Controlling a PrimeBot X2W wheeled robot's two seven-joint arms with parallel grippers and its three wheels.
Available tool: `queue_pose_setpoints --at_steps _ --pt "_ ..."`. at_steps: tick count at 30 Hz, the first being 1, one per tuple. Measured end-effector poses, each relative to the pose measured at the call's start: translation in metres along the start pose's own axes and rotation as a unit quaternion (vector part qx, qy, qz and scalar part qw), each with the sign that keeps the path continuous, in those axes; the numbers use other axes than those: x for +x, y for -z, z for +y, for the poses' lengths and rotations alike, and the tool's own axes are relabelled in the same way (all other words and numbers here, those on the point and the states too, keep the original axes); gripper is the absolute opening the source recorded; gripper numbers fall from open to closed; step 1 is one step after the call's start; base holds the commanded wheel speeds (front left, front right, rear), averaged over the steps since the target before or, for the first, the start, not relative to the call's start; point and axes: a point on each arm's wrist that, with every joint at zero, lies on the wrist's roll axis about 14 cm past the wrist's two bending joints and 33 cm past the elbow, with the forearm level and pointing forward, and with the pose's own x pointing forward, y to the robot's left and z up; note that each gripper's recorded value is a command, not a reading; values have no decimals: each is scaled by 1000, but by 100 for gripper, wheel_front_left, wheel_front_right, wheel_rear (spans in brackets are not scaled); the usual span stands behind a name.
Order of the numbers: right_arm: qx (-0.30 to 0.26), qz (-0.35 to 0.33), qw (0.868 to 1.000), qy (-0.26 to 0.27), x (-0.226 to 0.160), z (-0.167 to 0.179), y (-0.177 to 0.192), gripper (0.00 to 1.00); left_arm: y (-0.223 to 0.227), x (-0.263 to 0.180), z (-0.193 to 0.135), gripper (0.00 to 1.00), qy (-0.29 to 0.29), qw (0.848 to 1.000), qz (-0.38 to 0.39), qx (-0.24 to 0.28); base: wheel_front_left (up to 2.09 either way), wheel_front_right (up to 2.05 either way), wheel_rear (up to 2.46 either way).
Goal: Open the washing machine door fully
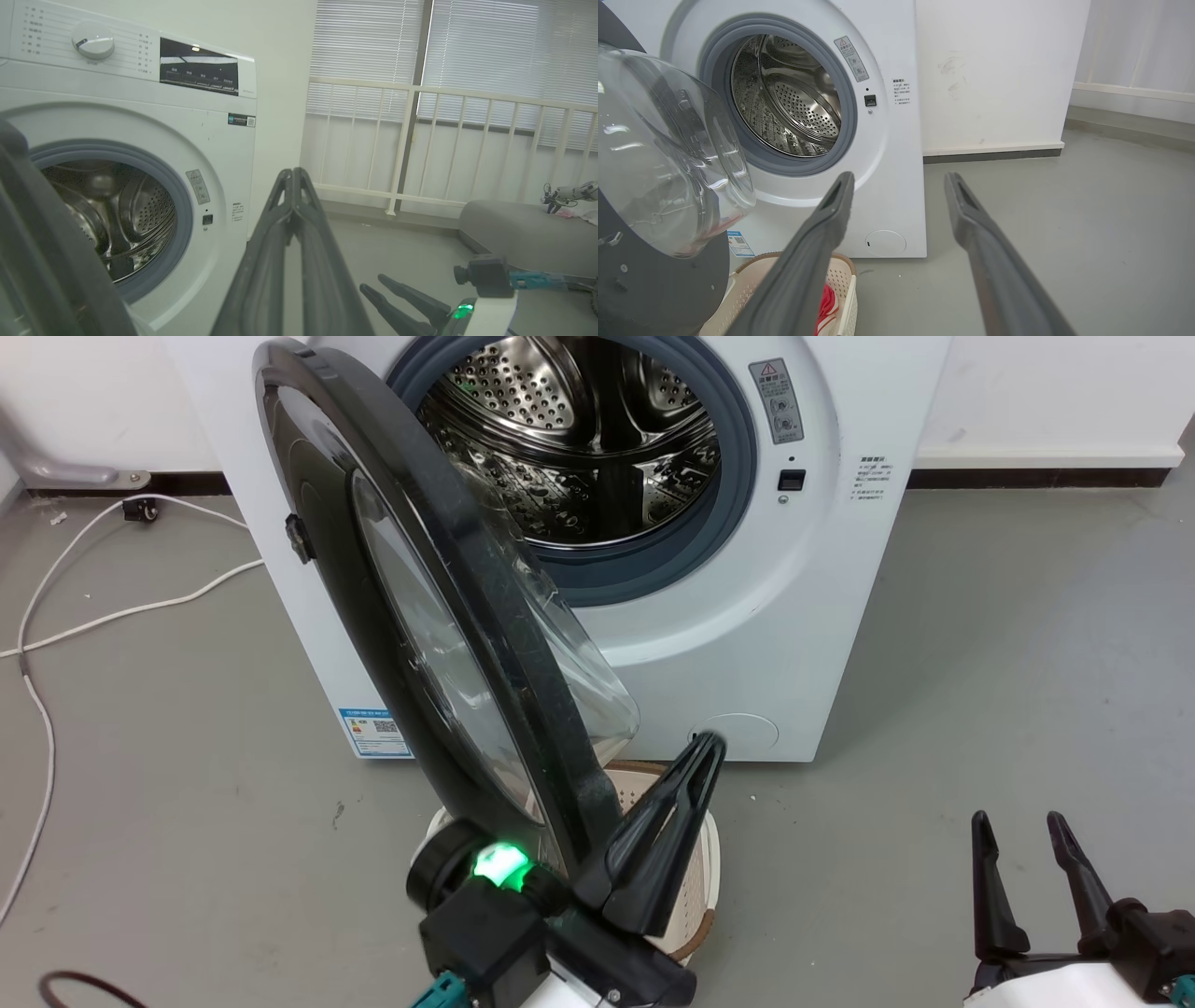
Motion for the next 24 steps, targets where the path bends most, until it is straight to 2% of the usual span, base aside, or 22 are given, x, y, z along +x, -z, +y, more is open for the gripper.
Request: queue_pose_setpoints --at_steps 4,8,24 --pt "3 2 1000 -6 0 4 1 100 37 -18 14 0 -47 996 68 -20 0 0 0" --pt "7 6 1000 -9 2 6 4 100 56 -29 25 0 -75 992 100 -27 0 0 0" --pt "14 20 1000 -6 1 6 12 100 82 -27 61 0 -123 985 120 -12 0 0 0"
